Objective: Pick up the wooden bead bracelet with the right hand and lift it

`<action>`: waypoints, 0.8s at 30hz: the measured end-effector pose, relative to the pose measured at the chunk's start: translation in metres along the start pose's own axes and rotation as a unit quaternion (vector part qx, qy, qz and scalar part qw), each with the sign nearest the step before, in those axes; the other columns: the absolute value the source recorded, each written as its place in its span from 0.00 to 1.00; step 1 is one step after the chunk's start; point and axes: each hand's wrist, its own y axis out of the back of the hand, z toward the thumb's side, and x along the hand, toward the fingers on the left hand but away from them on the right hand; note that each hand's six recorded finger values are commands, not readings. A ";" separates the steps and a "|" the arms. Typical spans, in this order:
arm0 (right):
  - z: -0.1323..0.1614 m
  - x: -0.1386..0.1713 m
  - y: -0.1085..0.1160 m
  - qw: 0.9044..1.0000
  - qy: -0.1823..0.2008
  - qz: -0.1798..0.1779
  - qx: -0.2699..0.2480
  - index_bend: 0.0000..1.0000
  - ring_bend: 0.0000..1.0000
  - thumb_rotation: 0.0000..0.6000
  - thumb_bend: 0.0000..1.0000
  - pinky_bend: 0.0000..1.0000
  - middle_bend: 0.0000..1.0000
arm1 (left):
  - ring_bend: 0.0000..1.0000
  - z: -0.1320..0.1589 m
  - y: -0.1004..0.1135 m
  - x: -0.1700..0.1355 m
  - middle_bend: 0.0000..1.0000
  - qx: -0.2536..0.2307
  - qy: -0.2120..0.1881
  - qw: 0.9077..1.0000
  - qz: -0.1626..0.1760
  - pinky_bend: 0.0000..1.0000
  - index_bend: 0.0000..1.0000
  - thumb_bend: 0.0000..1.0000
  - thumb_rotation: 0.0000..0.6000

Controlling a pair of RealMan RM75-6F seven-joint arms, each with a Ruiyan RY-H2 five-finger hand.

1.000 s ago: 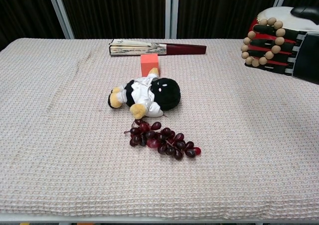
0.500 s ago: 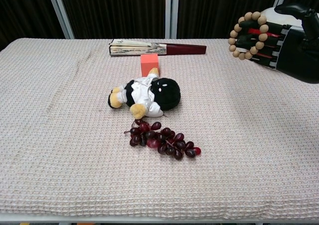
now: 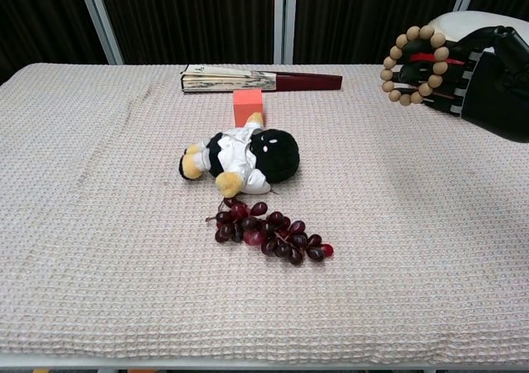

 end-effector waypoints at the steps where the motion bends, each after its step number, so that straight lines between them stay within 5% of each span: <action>1: 0.000 0.001 0.000 1.000 0.000 -0.001 0.001 0.39 0.12 0.30 0.75 0.00 0.47 | 0.01 0.000 0.000 0.000 0.15 0.000 0.000 1.000 0.000 0.02 0.14 0.00 1.00; 11: -0.001 0.006 0.006 1.000 0.008 -0.003 0.007 0.42 0.13 0.24 0.70 0.00 0.48 | 0.01 0.001 0.000 0.001 0.15 0.000 -0.001 1.000 0.000 0.02 0.14 0.00 1.00; 16: -0.001 0.010 0.008 1.000 0.009 -0.003 0.011 0.46 0.13 0.22 0.48 0.00 0.49 | 0.01 0.001 -0.001 0.002 0.15 0.001 -0.001 1.000 -0.002 0.02 0.14 0.00 1.00; 24: -0.001 0.013 0.010 1.000 0.011 -0.005 0.009 0.54 0.13 0.22 0.40 0.00 0.50 | 0.01 0.001 -0.001 0.002 0.15 0.001 -0.001 1.000 -0.003 0.02 0.14 0.00 1.00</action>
